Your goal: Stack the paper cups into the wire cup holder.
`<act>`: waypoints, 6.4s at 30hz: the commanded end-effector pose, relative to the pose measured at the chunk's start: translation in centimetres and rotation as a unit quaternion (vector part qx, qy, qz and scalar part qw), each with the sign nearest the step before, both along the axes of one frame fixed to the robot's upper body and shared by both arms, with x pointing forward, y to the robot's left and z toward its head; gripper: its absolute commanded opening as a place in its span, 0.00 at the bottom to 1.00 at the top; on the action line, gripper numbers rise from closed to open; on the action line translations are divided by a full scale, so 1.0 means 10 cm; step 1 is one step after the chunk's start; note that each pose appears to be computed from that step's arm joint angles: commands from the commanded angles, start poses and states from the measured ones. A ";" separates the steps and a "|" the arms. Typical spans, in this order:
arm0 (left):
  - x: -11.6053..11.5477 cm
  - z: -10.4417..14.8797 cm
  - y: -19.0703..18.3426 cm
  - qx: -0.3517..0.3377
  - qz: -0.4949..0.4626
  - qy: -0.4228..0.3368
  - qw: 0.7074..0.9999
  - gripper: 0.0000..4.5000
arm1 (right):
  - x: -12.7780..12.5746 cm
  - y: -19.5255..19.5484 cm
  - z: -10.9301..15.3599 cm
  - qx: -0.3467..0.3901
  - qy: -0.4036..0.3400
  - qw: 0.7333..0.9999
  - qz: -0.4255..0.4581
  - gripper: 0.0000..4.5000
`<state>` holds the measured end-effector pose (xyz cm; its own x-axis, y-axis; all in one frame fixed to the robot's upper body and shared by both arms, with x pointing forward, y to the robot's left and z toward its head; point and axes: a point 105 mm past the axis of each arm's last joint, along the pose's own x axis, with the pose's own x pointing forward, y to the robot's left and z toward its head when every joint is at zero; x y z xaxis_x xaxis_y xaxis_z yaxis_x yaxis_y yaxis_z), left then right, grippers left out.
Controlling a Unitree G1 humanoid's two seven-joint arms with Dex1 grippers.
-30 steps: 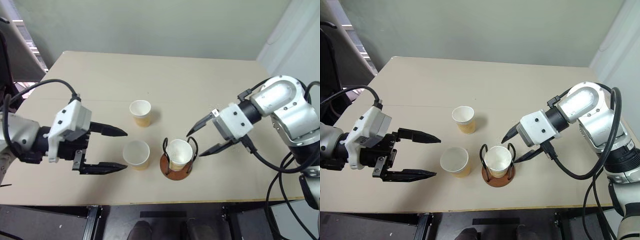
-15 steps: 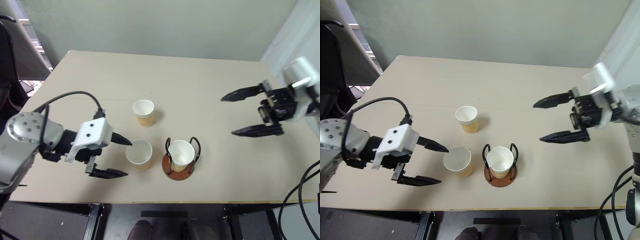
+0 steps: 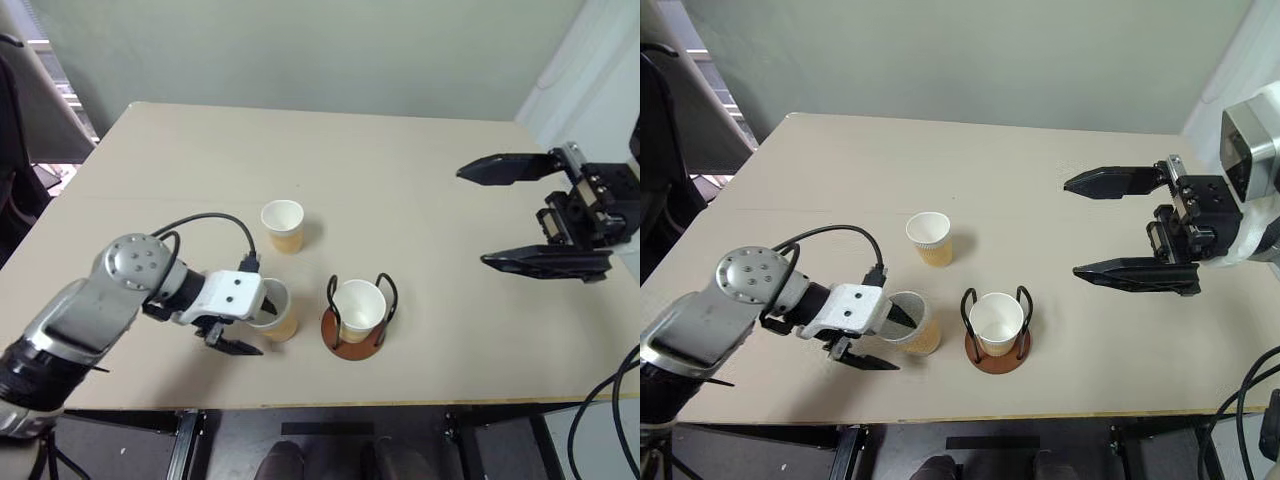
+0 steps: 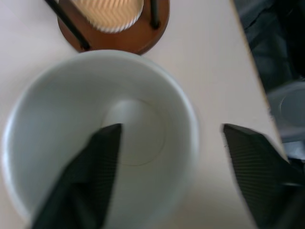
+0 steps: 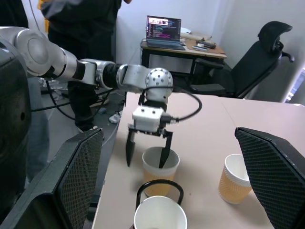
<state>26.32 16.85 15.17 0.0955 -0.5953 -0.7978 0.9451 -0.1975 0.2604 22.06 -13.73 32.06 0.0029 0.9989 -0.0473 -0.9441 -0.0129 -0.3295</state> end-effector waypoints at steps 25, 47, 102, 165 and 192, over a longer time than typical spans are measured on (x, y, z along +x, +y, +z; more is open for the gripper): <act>0.29 1.97 -0.79 -0.262 -0.175 -0.153 0.937 0.01 | -0.07 -0.12 0.04 -0.023 -0.033 0.998 -0.042 1.00; -0.10 1.17 -1.35 -0.080 -0.408 -0.063 0.907 0.01 | -0.16 -0.56 -0.10 -0.132 -0.046 0.976 -0.166 1.00; 1.17 0.93 -0.33 -0.104 -0.026 -0.136 0.985 0.98 | -0.05 -0.53 -0.19 -0.136 -0.054 0.974 -0.175 1.00; 0.10 1.12 -1.25 -0.080 -0.387 -0.059 0.917 0.01 | -0.35 -0.74 -0.17 -0.161 -0.045 0.956 -0.239 1.00; 0.11 1.11 -1.31 -0.080 -0.388 -0.057 0.917 0.88 | -0.28 -0.70 -0.21 -0.158 -0.047 0.958 -0.233 1.00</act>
<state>27.67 3.81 25.00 -0.3380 -0.6286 -0.7004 0.5324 -0.7414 0.4086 19.25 -20.89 29.38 0.4586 0.8203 -0.3418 -0.8521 0.2967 -0.4312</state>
